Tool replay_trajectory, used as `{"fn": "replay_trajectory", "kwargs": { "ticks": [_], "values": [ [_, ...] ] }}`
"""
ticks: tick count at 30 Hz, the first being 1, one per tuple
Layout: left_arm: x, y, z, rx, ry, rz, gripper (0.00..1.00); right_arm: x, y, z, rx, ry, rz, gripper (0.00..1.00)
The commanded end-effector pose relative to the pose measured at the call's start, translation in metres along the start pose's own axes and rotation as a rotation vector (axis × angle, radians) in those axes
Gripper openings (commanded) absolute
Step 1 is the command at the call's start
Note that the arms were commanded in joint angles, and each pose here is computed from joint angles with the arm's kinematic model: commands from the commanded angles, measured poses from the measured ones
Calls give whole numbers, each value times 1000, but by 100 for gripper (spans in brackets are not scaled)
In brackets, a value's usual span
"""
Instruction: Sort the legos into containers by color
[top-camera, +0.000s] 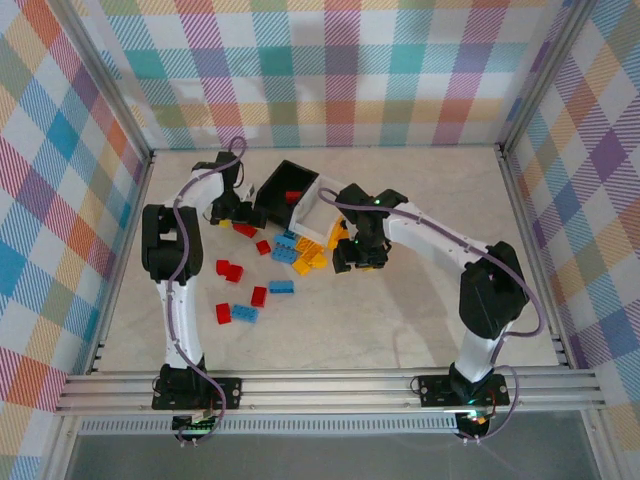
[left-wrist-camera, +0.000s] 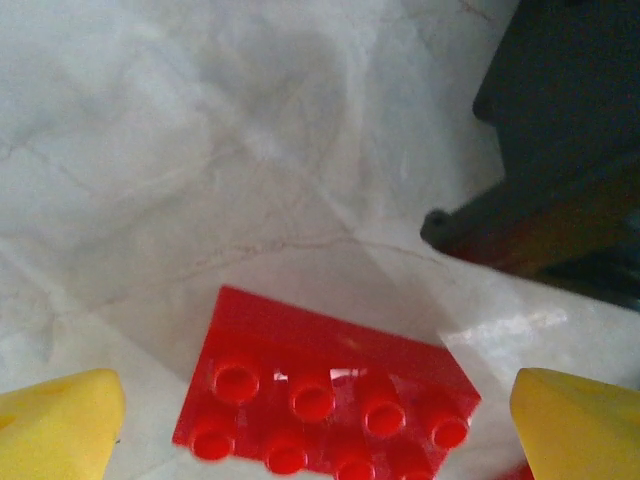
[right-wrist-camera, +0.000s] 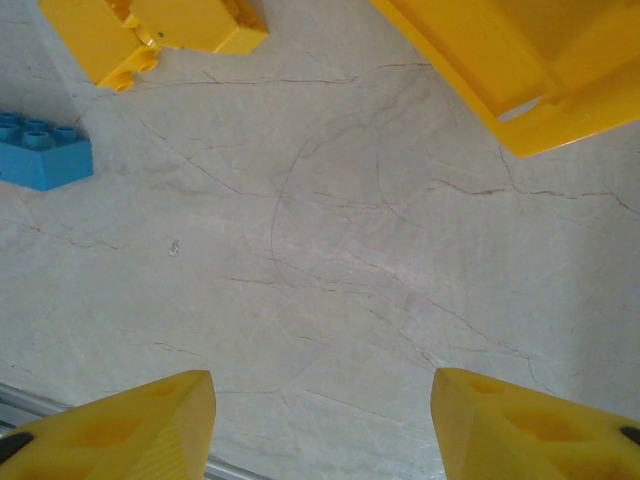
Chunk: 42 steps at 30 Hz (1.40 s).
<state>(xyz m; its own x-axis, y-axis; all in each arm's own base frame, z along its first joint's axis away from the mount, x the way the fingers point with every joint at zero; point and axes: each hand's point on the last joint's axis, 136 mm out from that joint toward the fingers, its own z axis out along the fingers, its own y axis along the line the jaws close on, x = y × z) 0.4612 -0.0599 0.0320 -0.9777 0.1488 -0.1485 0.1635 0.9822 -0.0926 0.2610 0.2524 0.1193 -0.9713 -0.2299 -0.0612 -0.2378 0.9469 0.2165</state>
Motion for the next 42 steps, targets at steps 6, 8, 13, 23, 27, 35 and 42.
{"fn": "replay_trajectory", "kwargs": {
  "ticks": [6, 8, 13, 23, 27, 35, 42],
  "values": [
    [1, -8, 15, -7, 35, 39, 91, -7, 6, 2, 12, 34, -28, 59],
    [5, -6, 15, -23, 46, 30, 88, -10, 8, 3, 10, 34, -29, 60],
    [19, -3, 9, -43, 61, 11, 84, -15, 11, 7, 1, 32, -23, 59],
    [44, 0, 4, -41, 91, -71, 66, -10, 11, 13, -10, 37, 6, 59],
    [42, 0, -8, -23, 62, -104, 64, -8, 11, 14, -10, 37, 10, 59],
    [22, -10, -54, 15, -13, -160, 65, -7, 13, 15, -6, 36, 4, 59],
    [-22, -24, -104, 94, -136, -241, 65, 1, 5, 9, 22, 28, 0, 59]
  ]
}}
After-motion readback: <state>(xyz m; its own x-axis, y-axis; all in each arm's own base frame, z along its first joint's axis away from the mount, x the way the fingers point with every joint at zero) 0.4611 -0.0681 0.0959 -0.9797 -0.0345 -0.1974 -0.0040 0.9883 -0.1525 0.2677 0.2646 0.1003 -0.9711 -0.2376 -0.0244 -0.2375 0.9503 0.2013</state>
